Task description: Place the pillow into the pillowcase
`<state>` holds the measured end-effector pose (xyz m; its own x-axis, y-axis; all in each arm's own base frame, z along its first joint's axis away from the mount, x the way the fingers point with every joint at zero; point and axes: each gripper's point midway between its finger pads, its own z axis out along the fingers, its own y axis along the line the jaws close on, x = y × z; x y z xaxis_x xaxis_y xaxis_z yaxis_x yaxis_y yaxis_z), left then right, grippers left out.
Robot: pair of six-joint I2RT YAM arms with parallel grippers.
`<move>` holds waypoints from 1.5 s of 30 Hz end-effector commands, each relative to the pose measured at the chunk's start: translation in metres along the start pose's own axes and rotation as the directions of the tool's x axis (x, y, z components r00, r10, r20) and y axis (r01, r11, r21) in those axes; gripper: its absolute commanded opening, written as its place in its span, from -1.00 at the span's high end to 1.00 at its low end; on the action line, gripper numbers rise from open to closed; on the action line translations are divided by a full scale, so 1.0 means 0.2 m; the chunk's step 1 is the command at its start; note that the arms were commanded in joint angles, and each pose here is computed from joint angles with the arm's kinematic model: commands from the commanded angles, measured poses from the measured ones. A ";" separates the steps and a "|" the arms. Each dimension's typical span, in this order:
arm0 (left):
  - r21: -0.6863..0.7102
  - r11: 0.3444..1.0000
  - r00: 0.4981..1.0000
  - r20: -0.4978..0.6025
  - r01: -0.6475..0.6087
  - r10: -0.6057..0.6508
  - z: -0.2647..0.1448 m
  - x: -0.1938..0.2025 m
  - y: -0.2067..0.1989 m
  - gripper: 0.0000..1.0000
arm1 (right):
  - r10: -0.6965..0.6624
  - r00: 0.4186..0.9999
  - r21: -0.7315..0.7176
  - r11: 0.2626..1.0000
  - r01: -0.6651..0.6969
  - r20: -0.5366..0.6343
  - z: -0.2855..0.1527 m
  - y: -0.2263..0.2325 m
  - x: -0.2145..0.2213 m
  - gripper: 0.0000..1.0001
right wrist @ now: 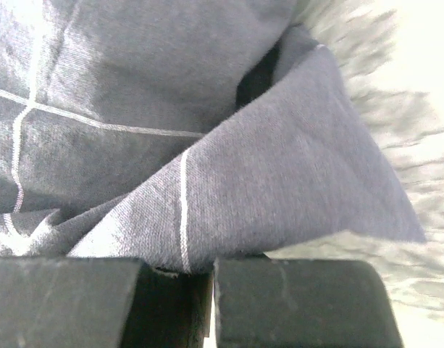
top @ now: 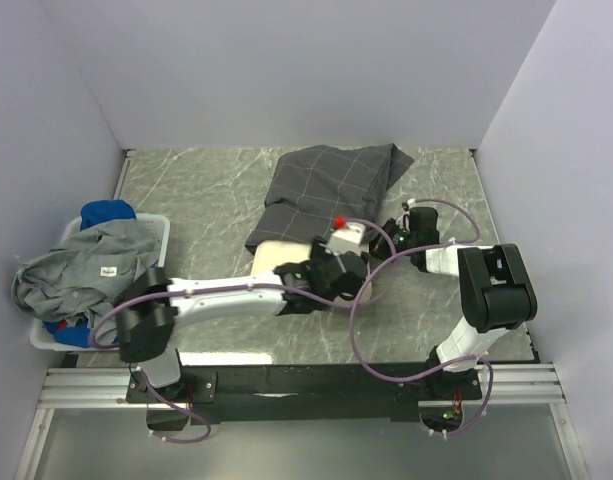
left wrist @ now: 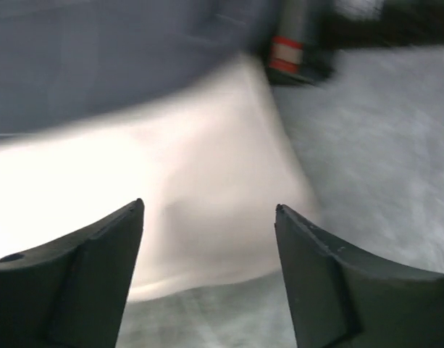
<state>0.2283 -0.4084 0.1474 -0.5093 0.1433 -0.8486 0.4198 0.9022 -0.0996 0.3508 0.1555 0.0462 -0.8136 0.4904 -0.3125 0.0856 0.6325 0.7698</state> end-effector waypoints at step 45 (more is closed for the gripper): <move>0.425 0.905 1.000 -0.012 0.030 -0.028 -0.35 -0.91 0.29 0.98 | -0.412 0.819 -0.311 0.780 0.544 0.399 -0.93 1.33 -0.07 1.00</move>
<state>0.3660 -0.2983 0.1656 -0.5692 0.4013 -0.7176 0.4585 0.8794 0.1282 0.2995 0.1905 0.2433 -0.6580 0.3917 -0.6432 -0.3254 0.6224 0.7119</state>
